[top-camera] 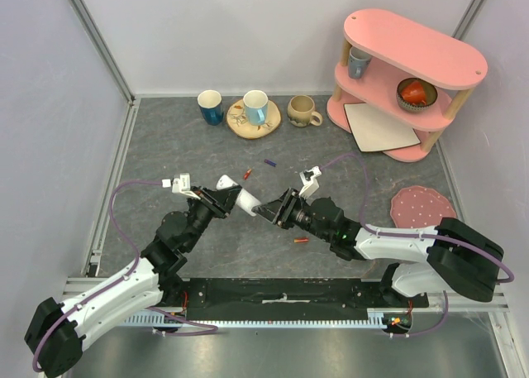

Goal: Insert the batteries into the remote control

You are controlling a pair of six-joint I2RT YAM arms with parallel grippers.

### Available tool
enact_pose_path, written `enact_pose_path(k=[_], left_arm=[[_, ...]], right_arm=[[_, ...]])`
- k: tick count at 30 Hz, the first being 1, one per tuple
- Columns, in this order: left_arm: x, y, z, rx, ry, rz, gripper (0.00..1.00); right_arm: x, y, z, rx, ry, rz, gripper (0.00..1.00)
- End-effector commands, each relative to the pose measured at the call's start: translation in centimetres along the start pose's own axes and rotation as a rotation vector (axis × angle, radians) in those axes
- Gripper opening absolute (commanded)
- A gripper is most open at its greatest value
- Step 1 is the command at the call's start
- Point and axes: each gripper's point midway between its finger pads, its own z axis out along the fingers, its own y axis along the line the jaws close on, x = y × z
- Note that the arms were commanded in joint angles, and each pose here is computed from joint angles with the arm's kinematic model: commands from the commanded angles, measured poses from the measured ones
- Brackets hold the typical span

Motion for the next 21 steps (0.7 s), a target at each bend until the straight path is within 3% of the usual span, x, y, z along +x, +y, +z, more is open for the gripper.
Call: enact_pose_path(k=[1,21], left_arm=[[-1.71,-1.67,0.06,0.051,-0.06,-0.017,0.02],[-1.15,-2.03,0.03,0.077,-0.038,-0.029,0.02]], right_arm=[[-1.29,1.85,0.4,-0.059,-0.039,0.013,0.48],[-1.92,1.74,0.72,-0.061,-0.049,0.005,0.49]])
